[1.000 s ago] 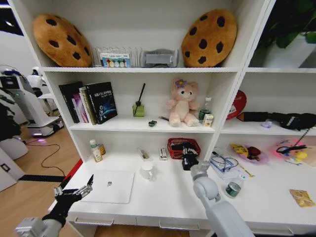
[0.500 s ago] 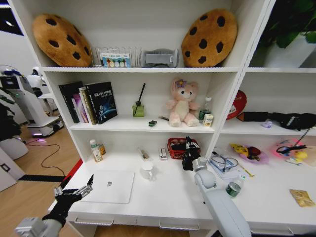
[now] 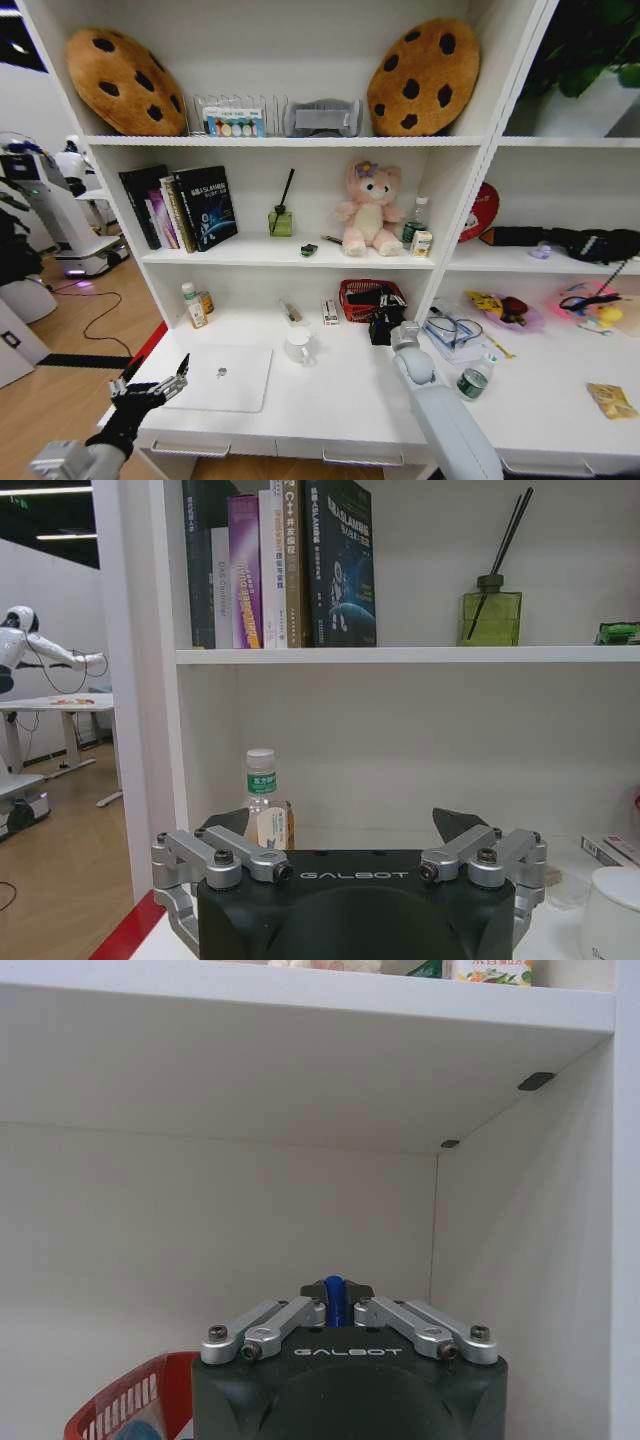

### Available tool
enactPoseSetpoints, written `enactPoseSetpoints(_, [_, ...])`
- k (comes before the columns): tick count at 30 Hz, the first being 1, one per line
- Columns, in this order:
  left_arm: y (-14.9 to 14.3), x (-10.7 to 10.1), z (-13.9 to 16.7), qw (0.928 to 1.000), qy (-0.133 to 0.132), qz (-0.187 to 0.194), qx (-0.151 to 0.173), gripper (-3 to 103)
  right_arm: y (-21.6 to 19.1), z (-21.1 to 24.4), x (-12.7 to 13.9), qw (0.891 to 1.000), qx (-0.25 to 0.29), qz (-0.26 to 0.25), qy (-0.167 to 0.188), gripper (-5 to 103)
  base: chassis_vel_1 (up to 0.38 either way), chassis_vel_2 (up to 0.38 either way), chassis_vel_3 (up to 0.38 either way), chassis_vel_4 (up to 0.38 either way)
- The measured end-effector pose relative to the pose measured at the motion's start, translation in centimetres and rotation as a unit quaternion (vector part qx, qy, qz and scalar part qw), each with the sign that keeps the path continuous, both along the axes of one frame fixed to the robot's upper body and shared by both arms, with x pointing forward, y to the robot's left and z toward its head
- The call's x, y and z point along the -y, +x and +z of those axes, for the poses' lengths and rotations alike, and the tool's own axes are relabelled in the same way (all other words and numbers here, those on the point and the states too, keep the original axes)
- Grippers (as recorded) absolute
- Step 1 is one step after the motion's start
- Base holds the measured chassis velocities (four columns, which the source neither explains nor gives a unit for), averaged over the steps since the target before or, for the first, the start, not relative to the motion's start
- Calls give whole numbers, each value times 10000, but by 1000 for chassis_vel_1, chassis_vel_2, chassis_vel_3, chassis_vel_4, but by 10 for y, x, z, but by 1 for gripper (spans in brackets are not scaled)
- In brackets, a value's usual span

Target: Organize the objects on the table.

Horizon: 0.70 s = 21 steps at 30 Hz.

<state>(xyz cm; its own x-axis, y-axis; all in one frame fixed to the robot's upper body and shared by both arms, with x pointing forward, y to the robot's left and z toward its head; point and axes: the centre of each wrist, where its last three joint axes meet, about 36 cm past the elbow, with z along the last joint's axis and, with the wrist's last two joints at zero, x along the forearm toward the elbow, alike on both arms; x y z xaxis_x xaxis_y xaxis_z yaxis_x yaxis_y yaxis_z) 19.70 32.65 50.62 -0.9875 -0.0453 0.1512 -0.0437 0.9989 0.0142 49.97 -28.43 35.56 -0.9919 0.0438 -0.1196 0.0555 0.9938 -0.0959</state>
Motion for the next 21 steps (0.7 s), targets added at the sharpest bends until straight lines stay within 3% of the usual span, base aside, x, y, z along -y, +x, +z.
enactPoseSetpoints(2, [0, 0, 0, 10000, 0, 0, 0, 100, -4, 6, 2, 10000, -46, -35, 37, 16, 0, 0, 0, 0])
enactPoseSetpoints(4, [0, 0, 0, 10000, 0, 0, 0, 100, -5, 8, 3, 10000, -52, -42, 45, 16, 0, 0, 0, 0])
enactPoseSetpoints(6, [0, 0, 0, 10000, 0, 0, 0, 100, -12, 15, 4, 10000, -22, -47, 71, 32, 0, 0, 0, 0])
enactPoseSetpoints(8, [0, 0, 0, 10000, 0, 0, -1, 100, -15, 20, 3, 9999, -21, -38, 96, 32, 0, 0, 0, 0])
enactPoseSetpoints(13, [0, 0, 0, 10000, 0, 0, 0, 100, -41, 53, -8, 9993, 113, -37, 367, 54, 0, 0, 0, 0])
enactPoseSetpoints(14, [0, 0, 0, 10000, 0, 0, 0, 100, -41, 53, -8, 9993, 113, -37, 367, 54, 0, 0, 0, 0])
enactPoseSetpoints(17, [0, 0, 0, 10000, 0, 0, 0, 100, -77, 81, -28, 9948, -285, -309, 932, 70, 0, 0, 0, 0])
enactPoseSetpoints(18, [0, 0, 0, 10000, 0, 0, 0, 100, -77, 81, -28, 9948, -285, -309, 932, 70, 0, 0, 0, 0])
enactPoseSetpoints(20, [0, 0, 0, 10000, 0, -1, 0, 100, -109, 98, -43, 9855, -808, -567, 1382, 81, 0, 0, 0, 0])
enactPoseSetpoints(21, [0, 0, 0, 10000, 0, 0, 0, 100, -130, 108, -49, 9753, -1244, -704, 1683, 86, 0, 0, 0, 0])
